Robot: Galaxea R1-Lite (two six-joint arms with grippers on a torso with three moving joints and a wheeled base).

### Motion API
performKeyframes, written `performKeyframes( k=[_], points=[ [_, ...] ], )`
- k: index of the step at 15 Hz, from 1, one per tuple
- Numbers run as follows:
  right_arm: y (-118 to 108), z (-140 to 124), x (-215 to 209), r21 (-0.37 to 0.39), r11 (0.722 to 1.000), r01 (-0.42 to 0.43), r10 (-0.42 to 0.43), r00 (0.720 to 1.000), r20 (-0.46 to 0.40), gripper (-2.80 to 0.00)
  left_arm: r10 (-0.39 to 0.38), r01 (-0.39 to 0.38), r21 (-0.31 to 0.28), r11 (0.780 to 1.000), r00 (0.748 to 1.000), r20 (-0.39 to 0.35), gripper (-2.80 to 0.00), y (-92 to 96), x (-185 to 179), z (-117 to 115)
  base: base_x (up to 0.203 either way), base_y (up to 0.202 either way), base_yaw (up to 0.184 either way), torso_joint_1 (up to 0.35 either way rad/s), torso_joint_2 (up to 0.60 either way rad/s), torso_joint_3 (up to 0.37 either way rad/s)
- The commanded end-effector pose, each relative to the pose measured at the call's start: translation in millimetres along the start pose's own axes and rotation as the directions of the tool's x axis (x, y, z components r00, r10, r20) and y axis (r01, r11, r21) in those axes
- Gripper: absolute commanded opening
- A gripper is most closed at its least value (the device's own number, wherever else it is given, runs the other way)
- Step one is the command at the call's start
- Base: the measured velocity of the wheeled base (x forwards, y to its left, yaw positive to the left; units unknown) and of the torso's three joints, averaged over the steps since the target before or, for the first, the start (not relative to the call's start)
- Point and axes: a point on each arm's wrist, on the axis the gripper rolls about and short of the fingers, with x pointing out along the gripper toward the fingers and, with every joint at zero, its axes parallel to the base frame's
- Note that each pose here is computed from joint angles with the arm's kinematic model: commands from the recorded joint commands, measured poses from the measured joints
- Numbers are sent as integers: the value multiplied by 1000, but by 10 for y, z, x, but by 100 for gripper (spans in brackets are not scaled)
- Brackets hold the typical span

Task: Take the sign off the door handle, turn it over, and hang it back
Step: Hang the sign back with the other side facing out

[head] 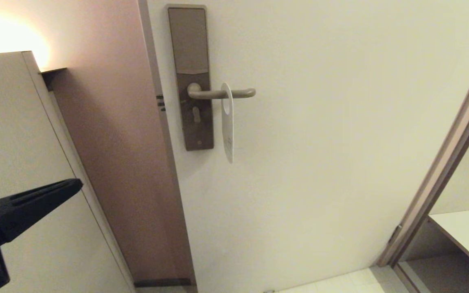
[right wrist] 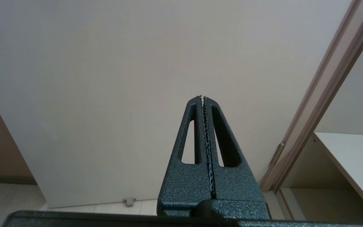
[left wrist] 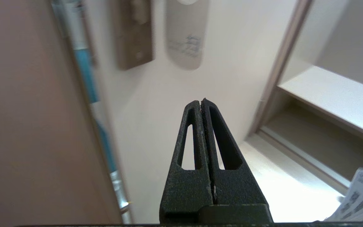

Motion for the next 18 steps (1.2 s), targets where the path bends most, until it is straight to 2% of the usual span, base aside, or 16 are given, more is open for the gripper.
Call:
performKeyframes(
  k=[1, 5, 10, 14, 18],
  points=[
    [0, 1, 1, 0, 1000, 1, -1, 1000, -1, -280, -25, 24, -20, 1000, 997, -70, -280, 53, 287, -35, 0, 0, 0, 0, 0, 0],
    [0, 1, 1, 0, 1000, 0, 0, 1000, -1, -280, -75, 72, -30, 997, 994, -83, -280, 109, 634, -2, 0, 0, 0, 0, 0, 0],
    [0, 1, 1, 0, 1000, 0, 0, 1000, -1, -280, -177, 174, -42, 984, 979, -98, -280, 145, 1073, 50, 0, 0, 0, 0, 0, 0],
    [0, 1, 1, 0, 1000, 0, 0, 1000, -1, -280, -270, 262, -90, 961, 958, -95, -280, -27, 1340, 107, 0, 0, 0, 0, 0, 0],
    [0, 1, 1, 0, 1000, 0, 0, 1000, -1, -280, -317, 305, -112, 946, 940, -124, -280, -134, 1602, 65, 0, 0, 0, 0, 0, 0]
  ],
)
